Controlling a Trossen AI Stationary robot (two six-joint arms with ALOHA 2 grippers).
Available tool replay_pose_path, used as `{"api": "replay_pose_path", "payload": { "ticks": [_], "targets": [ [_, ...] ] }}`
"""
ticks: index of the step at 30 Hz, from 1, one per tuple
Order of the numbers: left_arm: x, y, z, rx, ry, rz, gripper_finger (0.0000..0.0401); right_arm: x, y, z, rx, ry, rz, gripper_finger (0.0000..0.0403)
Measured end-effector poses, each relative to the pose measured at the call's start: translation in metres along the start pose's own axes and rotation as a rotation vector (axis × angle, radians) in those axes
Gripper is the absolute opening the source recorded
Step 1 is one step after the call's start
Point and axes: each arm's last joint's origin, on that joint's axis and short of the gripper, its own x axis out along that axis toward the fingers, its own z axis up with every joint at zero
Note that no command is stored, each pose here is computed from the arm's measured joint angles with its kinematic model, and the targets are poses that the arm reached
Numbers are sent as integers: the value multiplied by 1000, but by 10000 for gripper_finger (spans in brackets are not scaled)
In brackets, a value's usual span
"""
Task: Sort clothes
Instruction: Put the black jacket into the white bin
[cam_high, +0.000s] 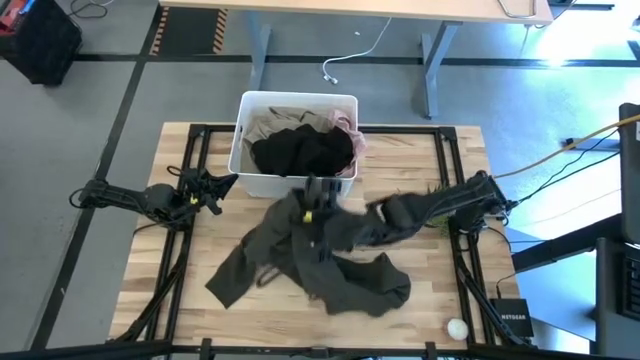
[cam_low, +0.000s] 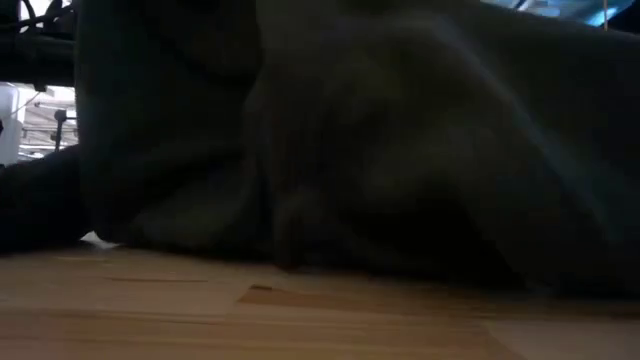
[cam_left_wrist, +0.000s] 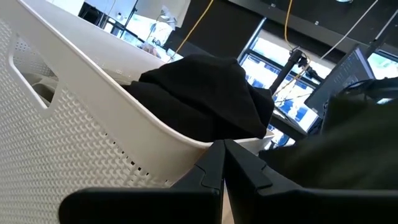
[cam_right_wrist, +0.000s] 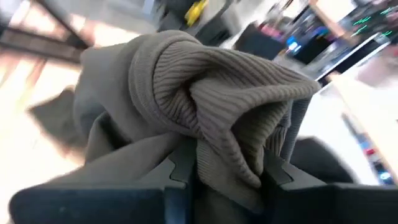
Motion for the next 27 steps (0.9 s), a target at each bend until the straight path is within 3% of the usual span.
{"api": "replay_pose_path", "payload": {
  "ticks": [7, 12, 18, 22, 27],
  "targets": [
    [0, 0, 0, 0, 0, 0, 4, -47, -85, 54, 103, -234, -149, 91],
    [0, 0, 0, -4, -4, -1, 4, -78, -143, 68, 220, -483, -349, 91],
    [0, 0, 1, -5, -5, 1, 4, -102, -192, 80, 335, -761, -511, 90],
    [0, 0, 1, -29, -5, 1, 4, -98, -215, 76, 348, -781, -602, 90],
    [0, 0, 0, -36, -4, 1, 4, -74, -239, 59, 361, -630, -685, 90]
  ]
}}
